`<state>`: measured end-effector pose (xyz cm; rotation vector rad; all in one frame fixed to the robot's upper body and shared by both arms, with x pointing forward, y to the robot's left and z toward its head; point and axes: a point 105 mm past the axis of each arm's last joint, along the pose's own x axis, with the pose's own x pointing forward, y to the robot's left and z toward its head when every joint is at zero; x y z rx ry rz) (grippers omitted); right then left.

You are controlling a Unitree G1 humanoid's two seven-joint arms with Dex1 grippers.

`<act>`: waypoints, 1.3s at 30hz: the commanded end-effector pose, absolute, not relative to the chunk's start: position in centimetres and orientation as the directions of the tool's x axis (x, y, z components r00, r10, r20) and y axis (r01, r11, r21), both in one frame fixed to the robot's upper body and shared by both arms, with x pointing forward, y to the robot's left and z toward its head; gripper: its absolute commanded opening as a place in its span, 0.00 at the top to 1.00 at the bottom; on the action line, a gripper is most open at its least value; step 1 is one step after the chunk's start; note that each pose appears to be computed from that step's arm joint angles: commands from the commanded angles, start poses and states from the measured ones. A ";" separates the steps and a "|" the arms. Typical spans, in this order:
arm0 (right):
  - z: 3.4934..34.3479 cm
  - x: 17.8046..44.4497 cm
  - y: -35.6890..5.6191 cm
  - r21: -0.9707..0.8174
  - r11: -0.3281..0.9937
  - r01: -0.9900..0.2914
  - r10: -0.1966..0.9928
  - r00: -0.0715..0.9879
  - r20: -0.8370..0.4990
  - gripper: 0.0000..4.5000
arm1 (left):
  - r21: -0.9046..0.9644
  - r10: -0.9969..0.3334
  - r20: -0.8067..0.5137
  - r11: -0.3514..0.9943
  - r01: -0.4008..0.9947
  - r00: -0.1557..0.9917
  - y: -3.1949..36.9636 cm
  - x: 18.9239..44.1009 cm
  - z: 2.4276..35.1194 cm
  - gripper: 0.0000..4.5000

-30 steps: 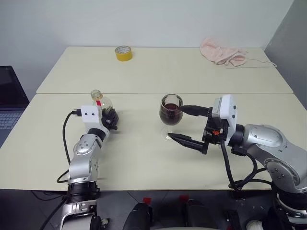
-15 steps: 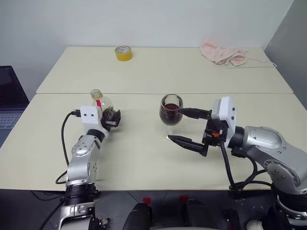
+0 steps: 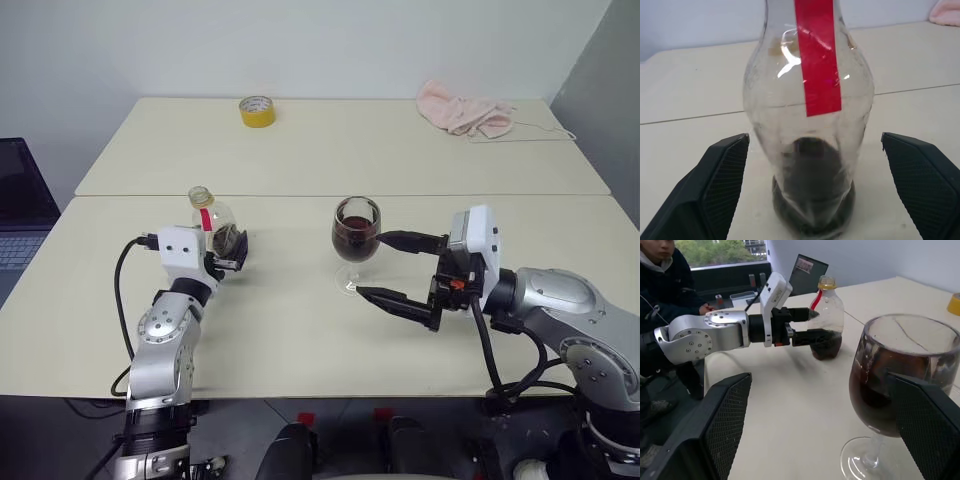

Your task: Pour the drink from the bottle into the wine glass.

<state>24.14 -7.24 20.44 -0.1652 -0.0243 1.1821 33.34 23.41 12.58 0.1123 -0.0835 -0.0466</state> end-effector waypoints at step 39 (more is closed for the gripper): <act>12.1 28.2 -16.3 -0.123 0.917 -0.380 0.396 0.908 0.141 0.00 | 0.176 -0.187 -0.001 0.967 0.185 0.982 20.8 26.8 11.1 0.00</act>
